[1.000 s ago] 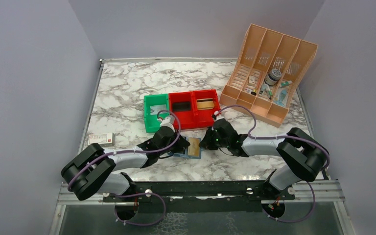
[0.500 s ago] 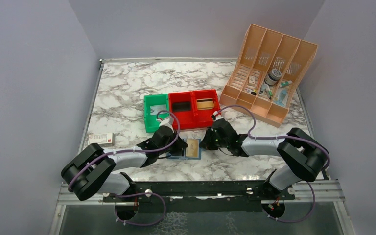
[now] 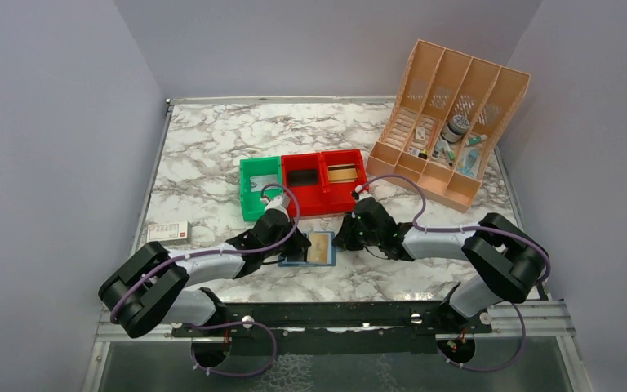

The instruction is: Take the credit cards out of the card holder

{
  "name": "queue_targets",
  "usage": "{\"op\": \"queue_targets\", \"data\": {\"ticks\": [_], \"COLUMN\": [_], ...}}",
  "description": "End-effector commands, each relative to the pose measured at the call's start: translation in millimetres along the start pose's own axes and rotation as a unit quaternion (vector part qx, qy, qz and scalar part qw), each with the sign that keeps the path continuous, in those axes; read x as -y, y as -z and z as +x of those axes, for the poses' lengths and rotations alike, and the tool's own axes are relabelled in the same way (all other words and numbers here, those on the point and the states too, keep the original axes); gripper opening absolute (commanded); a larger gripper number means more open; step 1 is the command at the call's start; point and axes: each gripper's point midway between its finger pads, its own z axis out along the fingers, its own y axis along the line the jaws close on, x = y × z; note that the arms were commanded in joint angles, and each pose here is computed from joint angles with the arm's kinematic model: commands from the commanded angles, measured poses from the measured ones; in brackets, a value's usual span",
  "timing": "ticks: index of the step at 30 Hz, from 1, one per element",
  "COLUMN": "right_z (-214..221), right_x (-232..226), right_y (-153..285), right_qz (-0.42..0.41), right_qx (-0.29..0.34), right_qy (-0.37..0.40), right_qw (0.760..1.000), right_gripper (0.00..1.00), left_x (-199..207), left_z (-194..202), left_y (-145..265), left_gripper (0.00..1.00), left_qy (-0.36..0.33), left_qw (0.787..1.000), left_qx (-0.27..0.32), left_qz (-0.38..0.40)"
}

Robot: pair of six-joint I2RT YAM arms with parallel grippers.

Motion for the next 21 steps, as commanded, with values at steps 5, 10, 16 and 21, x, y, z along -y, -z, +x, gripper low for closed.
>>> {"op": "queue_targets", "data": {"ticks": [5, 10, 16, 21], "right_z": [13.9, 9.1, -9.8, -24.5], "right_x": [9.5, 3.7, -29.2, -64.3], "right_y": [2.3, 4.9, 17.0, 32.1], "right_qz": [0.023, 0.013, -0.048, -0.123], "right_qx": [-0.027, -0.022, -0.006, 0.012], "right_qy": [0.017, 0.025, 0.061, 0.087], "right_qw": [0.999, 0.999, 0.997, 0.989], "right_gripper": [0.09, 0.09, 0.11, 0.16], "left_x": [-3.1, -3.0, -0.2, 1.3], "left_z": [-8.8, -11.0, -10.8, -11.1], "left_y": [4.0, 6.5, 5.9, 4.7], "left_gripper": [0.00, 0.00, 0.00, 0.00], "left_qy": [-0.012, -0.010, -0.011, -0.010], "left_qw": [1.000, 1.000, 1.000, 1.000], "left_qx": [0.011, 0.015, 0.014, 0.013], "left_qz": [-0.013, -0.011, -0.003, -0.001]}}
